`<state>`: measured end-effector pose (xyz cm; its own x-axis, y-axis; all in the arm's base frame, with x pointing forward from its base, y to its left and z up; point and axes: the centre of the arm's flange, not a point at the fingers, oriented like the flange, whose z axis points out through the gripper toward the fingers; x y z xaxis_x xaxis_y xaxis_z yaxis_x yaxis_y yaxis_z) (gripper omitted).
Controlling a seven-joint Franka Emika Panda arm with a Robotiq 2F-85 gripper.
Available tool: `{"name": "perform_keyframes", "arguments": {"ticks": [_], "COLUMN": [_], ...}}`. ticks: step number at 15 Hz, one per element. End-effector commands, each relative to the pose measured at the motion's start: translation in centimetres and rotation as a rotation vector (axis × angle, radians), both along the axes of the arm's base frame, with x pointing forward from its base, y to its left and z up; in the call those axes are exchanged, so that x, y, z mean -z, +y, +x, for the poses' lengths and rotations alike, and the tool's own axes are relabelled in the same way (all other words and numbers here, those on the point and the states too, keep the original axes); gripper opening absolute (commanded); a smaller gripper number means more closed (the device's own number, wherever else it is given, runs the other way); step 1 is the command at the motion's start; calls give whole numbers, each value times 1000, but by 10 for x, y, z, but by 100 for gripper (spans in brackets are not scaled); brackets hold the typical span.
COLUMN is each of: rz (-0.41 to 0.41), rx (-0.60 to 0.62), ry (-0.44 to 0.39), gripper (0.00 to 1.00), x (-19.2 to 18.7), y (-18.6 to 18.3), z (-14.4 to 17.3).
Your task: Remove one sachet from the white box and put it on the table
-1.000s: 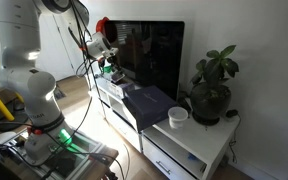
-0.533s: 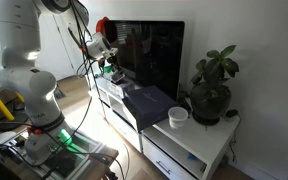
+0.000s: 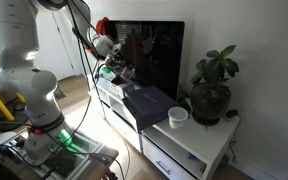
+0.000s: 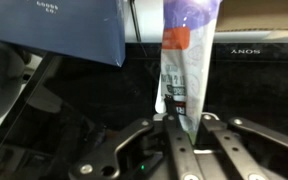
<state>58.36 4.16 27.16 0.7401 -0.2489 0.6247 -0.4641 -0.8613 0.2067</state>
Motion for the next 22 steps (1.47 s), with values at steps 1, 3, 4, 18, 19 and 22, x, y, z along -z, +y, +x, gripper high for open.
{"name": "perform_keyframes", "arguments": {"ticks": [1,3,4,18,19,22], "rz": [-67,-75,-73,16,22,-6], "rx": [-108,-157,-177,-251,-256,-265], "ry": [-75,-90,-95,-194,-202,-190], "gripper": [3,3,3,3,3,3], "x": [10,26,34,112,116,126], "y": [-15,-17,-17,-33,-31,-36], "z": [-14,-18,-22,-30,-28,-21]}}
